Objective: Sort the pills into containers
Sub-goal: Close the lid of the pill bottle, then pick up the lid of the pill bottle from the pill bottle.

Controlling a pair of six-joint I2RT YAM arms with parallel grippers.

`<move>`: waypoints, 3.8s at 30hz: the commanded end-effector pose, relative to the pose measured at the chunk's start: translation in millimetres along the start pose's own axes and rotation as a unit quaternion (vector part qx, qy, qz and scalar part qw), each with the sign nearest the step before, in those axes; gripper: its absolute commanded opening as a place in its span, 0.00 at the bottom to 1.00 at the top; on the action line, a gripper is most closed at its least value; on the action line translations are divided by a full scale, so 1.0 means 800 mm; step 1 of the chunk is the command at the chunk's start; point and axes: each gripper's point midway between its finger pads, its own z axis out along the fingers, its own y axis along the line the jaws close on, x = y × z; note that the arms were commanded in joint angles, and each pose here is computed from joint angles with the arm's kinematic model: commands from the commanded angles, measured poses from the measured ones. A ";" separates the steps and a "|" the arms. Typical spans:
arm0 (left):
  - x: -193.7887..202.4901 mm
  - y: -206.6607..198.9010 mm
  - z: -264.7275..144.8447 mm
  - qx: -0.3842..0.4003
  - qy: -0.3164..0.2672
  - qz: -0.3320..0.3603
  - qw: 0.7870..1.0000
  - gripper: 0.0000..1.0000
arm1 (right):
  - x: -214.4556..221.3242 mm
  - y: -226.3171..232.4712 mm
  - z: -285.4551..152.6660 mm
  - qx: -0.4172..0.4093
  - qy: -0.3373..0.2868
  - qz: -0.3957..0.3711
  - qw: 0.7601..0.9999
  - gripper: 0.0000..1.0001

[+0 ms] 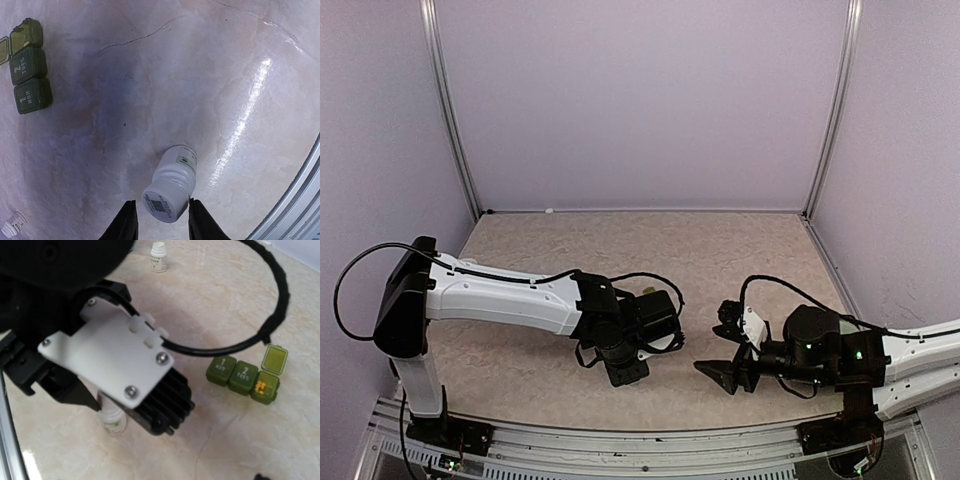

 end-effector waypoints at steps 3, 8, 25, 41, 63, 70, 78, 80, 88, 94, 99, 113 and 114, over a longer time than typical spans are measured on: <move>-0.001 0.005 0.003 -0.008 0.003 -0.002 1.000 0.36 | -0.020 0.000 0.000 -0.002 -0.014 -0.001 1.000 0.79; -0.004 0.004 -0.001 -0.004 -0.004 -0.002 1.000 0.40 | -0.021 0.000 0.002 -0.001 -0.013 -0.003 1.000 0.80; -0.030 0.020 -0.052 0.026 -0.100 -0.045 0.994 0.60 | -0.015 -0.001 -0.014 -0.010 -0.065 0.007 0.998 0.92; -0.005 0.082 -0.033 0.001 -0.146 -0.156 0.977 0.63 | 0.043 0.028 0.064 -0.043 -0.022 0.001 0.999 0.89; 0.005 0.087 0.031 0.042 -0.151 -0.197 0.968 0.62 | 0.032 0.063 0.126 -0.191 0.002 0.027 0.981 0.87; 0.008 0.075 0.038 0.064 -0.141 -0.190 0.970 0.61 | 0.039 0.062 0.120 -0.190 0.011 0.030 0.981 0.86; 0.012 0.067 0.047 0.077 -0.131 -0.187 0.970 0.60 | 0.036 0.070 0.127 -0.207 0.009 0.022 0.978 0.84; 0.011 0.065 0.045 0.082 -0.133 -0.187 0.970 0.60 | 0.036 0.070 0.128 -0.209 0.010 0.022 0.978 0.84; 0.009 0.067 0.034 0.083 -0.142 -0.185 0.969 0.59 | 0.044 0.069 0.130 -0.205 0.022 0.021 0.978 0.84; 0.007 0.069 0.022 0.083 -0.150 -0.186 0.967 0.59 | 0.051 0.067 0.131 -0.202 0.029 0.024 0.979 0.83; 0.006 0.070 0.010 0.081 -0.158 -0.186 0.966 0.59 | 0.055 0.066 0.132 -0.203 0.034 0.028 0.978 0.84; 0.030 0.090 0.032 0.044 -0.145 -0.220 0.964 0.60 | 0.046 0.074 0.141 -0.226 0.044 0.052 0.972 0.83; 0.031 0.091 0.031 0.042 -0.149 -0.224 0.962 0.60 | 0.042 0.077 0.142 -0.236 0.045 0.059 0.969 0.82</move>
